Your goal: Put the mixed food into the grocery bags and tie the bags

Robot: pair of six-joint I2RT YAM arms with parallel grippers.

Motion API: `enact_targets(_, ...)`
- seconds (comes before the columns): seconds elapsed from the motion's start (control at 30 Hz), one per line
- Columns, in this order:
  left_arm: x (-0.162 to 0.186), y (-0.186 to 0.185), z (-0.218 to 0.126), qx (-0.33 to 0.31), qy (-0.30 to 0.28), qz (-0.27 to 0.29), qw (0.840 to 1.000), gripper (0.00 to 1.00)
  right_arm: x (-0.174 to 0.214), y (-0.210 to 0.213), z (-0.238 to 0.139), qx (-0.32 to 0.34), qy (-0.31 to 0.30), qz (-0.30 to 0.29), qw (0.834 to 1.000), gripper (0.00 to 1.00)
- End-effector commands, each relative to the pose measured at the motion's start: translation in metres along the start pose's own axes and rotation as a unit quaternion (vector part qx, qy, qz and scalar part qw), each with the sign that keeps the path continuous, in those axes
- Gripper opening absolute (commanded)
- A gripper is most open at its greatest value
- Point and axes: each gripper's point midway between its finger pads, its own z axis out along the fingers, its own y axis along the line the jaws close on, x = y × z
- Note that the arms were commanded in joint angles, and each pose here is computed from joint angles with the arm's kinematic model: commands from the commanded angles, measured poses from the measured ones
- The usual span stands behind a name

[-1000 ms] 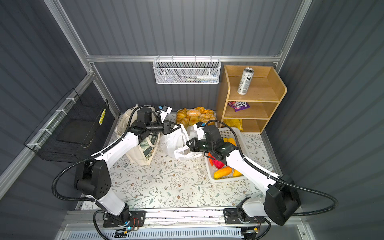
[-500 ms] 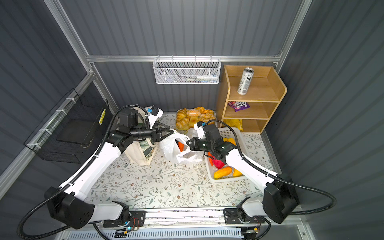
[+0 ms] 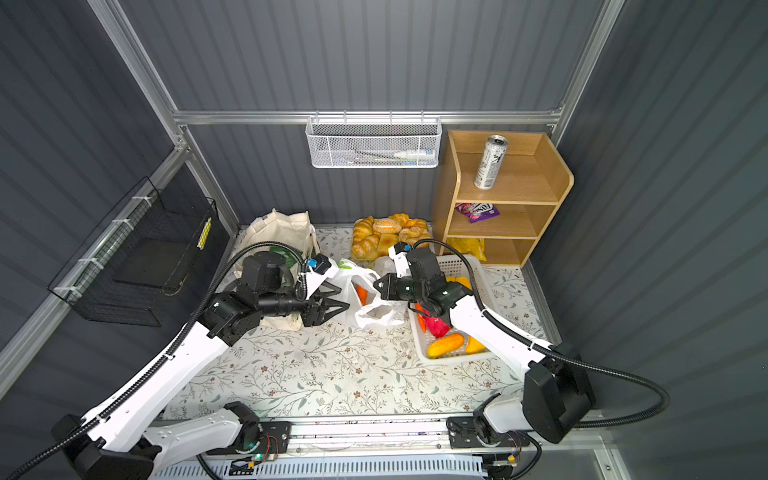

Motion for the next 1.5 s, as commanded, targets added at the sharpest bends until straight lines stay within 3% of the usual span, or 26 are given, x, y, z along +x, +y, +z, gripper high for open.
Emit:
enact_targets(0.0, 0.016, -0.012, 0.008, -0.011, 0.043, 0.033, 0.998, 0.57, -0.008, 0.005, 0.001, -0.007, -0.003, 0.000, 1.000, 0.00)
enact_targets(0.33, 0.017, -0.035, 0.020, -0.053, 0.082, 0.119, 0.988, 0.59, -0.007, 0.003, 0.003, -0.005, 0.001, 0.005, 1.000, 0.00)
enact_targets(0.67, 0.017, -0.031, 0.043, -0.066, 0.078, 0.135, 0.986, 0.60, -0.007, 0.004, 0.002, -0.006, -0.001, 0.005, 1.000, 0.00)
enact_targets(0.77, 0.011, -0.021, 0.050, -0.092, 0.060, 0.139, 0.984, 0.54, -0.007, 0.005, 0.001, -0.007, -0.002, 0.004, 1.000, 0.00)
enact_targets(0.83, 0.009, -0.019, 0.057, -0.094, 0.058, 0.141, 0.984, 0.38, -0.007, 0.006, 0.000, -0.009, -0.001, 0.004, 1.000, 0.00)
enact_targets(0.9, 0.012, -0.022, 0.064, -0.081, 0.065, 0.146, 0.984, 0.30, -0.009, 0.008, -0.002, -0.011, -0.004, 0.003, 1.000, 0.00)
enact_targets(1.07, 0.023, -0.026, 0.076, -0.058, 0.082, 0.144, 0.985, 0.42, -0.011, 0.010, -0.007, -0.011, -0.005, -0.001, 1.000, 0.00)
enact_targets(1.17, 0.028, -0.027, 0.081, -0.051, 0.089, 0.138, 0.985, 0.42, -0.013, 0.010, -0.009, -0.012, -0.008, -0.002, 1.000, 0.00)
enact_targets(1.33, 0.013, -0.008, 0.078, -0.107, 0.067, 0.124, 0.984, 0.00, -0.019, 0.013, -0.014, -0.017, -0.011, -0.004, 1.000, 0.00)
enact_targets(1.47, -0.002, 0.024, 0.073, -0.153, 0.074, 0.081, 0.982, 0.00, -0.034, 0.025, -0.028, -0.024, -0.021, -0.019, 0.999, 0.00)
